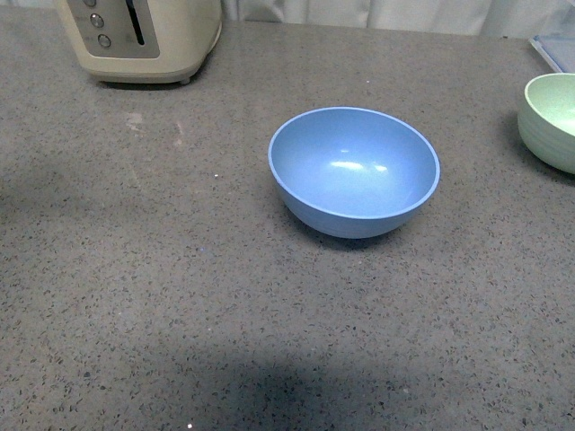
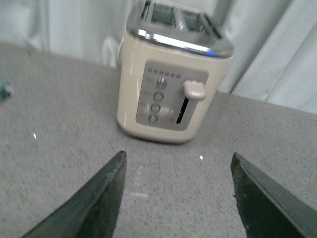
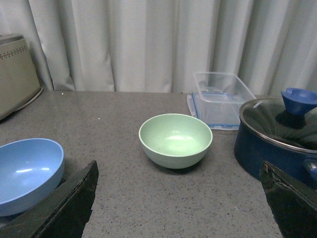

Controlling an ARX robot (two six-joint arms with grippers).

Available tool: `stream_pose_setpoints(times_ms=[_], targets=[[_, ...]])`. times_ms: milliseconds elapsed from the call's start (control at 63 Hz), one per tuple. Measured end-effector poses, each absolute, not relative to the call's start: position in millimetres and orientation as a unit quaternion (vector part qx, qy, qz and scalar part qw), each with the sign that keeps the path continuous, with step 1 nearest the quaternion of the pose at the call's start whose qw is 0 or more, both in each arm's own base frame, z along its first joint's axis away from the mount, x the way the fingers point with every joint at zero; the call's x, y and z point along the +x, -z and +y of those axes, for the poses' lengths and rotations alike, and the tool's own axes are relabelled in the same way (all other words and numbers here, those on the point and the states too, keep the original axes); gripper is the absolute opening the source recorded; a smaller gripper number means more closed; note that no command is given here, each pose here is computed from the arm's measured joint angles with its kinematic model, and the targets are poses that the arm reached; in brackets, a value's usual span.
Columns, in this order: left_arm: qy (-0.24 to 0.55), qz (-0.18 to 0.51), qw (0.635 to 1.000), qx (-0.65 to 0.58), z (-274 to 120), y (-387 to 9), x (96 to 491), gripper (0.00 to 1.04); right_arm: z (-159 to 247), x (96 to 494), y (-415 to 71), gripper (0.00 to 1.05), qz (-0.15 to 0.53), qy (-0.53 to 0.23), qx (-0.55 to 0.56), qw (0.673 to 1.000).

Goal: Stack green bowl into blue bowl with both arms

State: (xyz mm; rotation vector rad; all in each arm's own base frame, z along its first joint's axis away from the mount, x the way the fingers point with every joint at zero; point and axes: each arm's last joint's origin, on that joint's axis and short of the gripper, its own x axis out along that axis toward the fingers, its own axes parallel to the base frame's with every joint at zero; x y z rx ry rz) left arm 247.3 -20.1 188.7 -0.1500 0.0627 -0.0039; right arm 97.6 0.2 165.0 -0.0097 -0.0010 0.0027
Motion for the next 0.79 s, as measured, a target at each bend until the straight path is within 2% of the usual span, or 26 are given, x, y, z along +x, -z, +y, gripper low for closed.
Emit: stream_pose_setpoints(times_ms=[159, 302, 794], targets=[[0.001, -0.002, 1.0, -0.024, -14, -190, 221, 0.38, 0, 98, -165, 0.95, 0.0, -0.001, -0.005, 1.0], [0.003, 0.006, 1.0, -0.009, -2, -179, 197, 0.05, 0, 98, -165, 0.95, 0.0, -0.001, -0.005, 1.0], [0.0, 0.009, 1.0, -0.004, 0, -162, 152, 0.04, 0, 98, -165, 0.95, 0.0, -0.002, -0.005, 1.0]])
